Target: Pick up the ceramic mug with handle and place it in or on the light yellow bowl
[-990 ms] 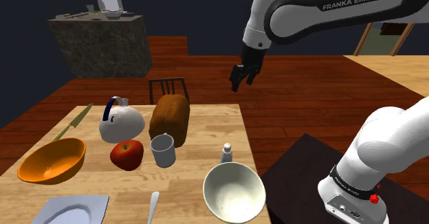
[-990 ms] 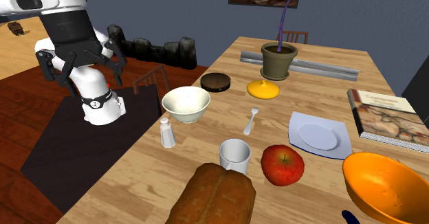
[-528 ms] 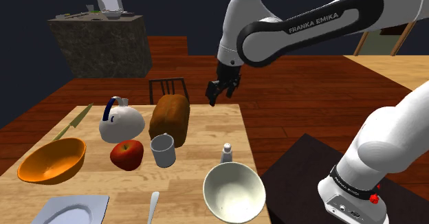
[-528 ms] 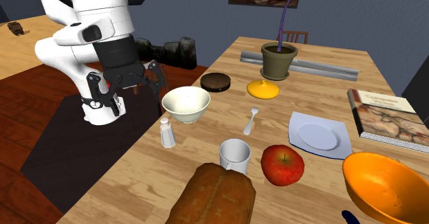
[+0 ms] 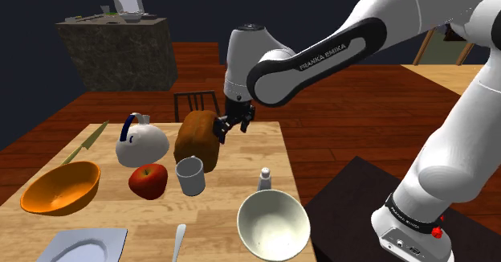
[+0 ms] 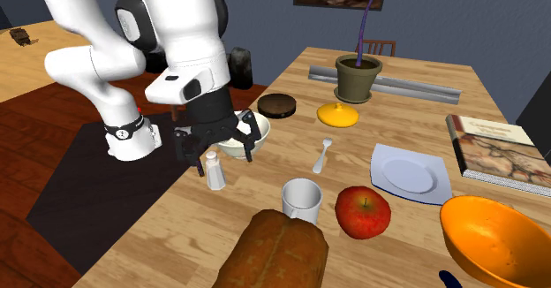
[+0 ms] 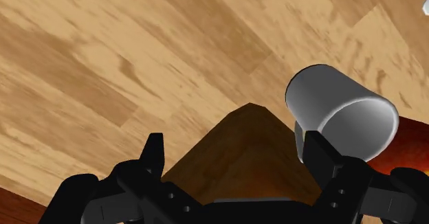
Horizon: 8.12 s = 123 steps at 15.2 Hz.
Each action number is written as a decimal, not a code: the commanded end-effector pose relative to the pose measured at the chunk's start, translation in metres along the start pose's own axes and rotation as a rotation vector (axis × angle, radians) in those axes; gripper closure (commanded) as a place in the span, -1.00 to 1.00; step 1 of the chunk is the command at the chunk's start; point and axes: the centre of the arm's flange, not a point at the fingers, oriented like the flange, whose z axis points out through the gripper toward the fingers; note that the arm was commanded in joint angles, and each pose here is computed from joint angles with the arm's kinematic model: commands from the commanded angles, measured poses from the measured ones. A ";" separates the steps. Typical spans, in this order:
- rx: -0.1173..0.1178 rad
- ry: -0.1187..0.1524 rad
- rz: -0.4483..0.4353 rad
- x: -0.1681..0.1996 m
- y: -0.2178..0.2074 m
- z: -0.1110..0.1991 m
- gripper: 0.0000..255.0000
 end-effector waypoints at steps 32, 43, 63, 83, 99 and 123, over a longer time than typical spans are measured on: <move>-0.001 -0.005 0.009 0.037 -0.099 0.121 1.00; -0.001 -0.005 0.009 0.043 -0.101 0.080 1.00; -0.001 -0.005 0.009 0.060 -0.108 -0.024 1.00; -0.001 -0.005 0.009 -0.122 -0.061 -0.096 1.00; -0.001 -0.005 0.009 -0.226 -0.032 -0.080 1.00; -0.001 -0.005 0.009 -0.234 -0.028 -0.042 -1.00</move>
